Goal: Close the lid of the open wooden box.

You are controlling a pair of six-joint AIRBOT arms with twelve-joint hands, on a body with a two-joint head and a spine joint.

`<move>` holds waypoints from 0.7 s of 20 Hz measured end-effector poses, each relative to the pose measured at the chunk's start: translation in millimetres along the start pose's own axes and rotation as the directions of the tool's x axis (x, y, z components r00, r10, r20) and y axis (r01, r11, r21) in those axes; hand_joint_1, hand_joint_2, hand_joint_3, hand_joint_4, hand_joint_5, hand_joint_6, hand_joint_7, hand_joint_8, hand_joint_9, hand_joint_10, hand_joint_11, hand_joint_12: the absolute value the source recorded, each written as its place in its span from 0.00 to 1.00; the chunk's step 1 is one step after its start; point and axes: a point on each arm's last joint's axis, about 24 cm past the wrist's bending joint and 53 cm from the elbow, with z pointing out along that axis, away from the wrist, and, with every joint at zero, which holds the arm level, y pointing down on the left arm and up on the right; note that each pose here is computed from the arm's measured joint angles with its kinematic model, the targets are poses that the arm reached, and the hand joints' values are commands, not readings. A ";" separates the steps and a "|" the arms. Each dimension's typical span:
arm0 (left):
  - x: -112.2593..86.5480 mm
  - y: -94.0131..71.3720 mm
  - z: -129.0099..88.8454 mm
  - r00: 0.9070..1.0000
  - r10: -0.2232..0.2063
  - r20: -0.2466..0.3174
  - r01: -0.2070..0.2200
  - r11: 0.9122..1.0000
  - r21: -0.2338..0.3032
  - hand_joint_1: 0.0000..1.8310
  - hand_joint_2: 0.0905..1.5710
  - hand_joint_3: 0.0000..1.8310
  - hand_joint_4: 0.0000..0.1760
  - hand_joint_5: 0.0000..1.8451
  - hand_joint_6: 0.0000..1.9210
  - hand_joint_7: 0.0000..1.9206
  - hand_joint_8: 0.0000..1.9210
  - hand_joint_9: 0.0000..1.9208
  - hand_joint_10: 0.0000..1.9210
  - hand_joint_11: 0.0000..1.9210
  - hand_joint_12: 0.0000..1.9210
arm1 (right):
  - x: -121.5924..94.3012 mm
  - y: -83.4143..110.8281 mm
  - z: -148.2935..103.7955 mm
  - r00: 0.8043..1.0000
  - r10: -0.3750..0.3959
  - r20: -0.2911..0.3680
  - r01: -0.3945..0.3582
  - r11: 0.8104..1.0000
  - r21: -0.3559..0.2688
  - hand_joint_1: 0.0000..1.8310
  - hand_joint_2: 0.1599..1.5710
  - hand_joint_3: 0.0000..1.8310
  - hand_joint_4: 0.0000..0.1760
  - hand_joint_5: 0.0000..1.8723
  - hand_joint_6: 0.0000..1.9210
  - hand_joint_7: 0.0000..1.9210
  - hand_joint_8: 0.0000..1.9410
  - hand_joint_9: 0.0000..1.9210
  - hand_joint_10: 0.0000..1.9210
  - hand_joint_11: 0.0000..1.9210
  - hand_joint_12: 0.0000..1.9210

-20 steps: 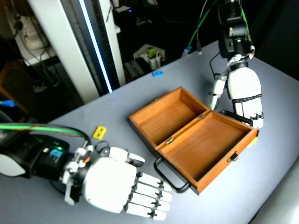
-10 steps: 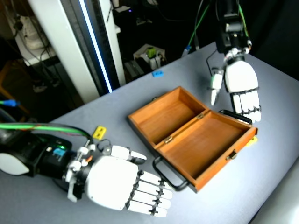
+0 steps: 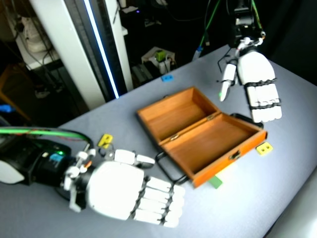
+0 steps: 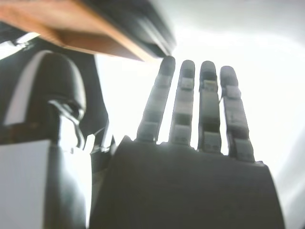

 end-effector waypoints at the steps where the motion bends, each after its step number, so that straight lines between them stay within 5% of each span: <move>1: -0.1 3.9 -0.3 1.000 -0.003 -0.002 0.003 1.000 -0.012 0.00 0.86 0.01 0.00 0.01 0.00 0.03 0.01 0.03 0.01 0.02 0.01 | -0.4 0.8 0.0 1.000 0.002 0.002 -0.002 1.000 -0.003 0.00 0.87 0.00 0.00 0.04 0.00 0.03 0.00 0.00 0.00 0.02 0.01; 5: 4.1 9.6 -0.7 1.000 -0.007 -0.020 0.006 0.999 -0.033 0.00 0.80 0.00 0.00 0.00 0.00 0.00 0.00 0.00 0.00 0.00 0.00 | -0.4 1.4 0.1 1.000 0.002 0.003 -0.002 1.000 -0.006 0.00 0.87 0.00 0.00 0.04 0.00 0.03 0.00 0.00 0.00 0.02 0.01; 9: -3.6 32.2 -6.0 1.000 -0.028 0.009 0.028 0.995 -0.096 0.03 0.85 0.00 0.00 0.02 0.00 0.02 0.00 0.02 0.00 0.01 0.01 | -0.7 1.1 0.0 1.000 0.001 0.003 -0.001 1.000 -0.005 0.00 0.84 0.00 0.00 0.03 0.00 0.03 0.00 0.01 0.00 0.03 0.01; 10: -5.1 36.0 -11.7 1.000 -0.027 0.013 0.028 0.993 -0.110 0.12 0.88 0.00 0.00 0.01 0.00 0.02 0.00 0.04 0.00 0.05 0.02 | -0.8 1.1 0.0 1.000 0.002 0.003 -0.002 1.000 -0.004 0.00 0.84 0.00 0.00 0.04 0.00 0.03 0.00 0.01 0.00 0.03 0.01; 12: -16.1 39.7 -19.6 0.999 0.022 0.037 -0.017 0.992 -0.129 0.12 0.91 0.01 0.00 0.02 0.00 0.03 0.00 0.03 0.00 0.05 0.02 | -0.6 1.2 0.0 1.000 0.002 0.003 -0.002 1.000 -0.005 0.00 0.87 0.00 0.00 0.05 0.00 0.03 0.00 0.01 0.00 0.03 0.01; 14: -24.6 50.3 -26.9 0.998 0.020 0.061 -0.010 0.987 -0.158 0.01 0.90 0.00 0.00 0.03 0.00 0.04 0.00 0.04 0.00 0.04 0.02 | -0.8 1.3 -0.5 1.000 0.000 0.002 0.000 1.000 -0.004 0.00 0.88 0.00 0.00 0.05 0.01 0.04 0.00 0.01 0.00 0.05 0.01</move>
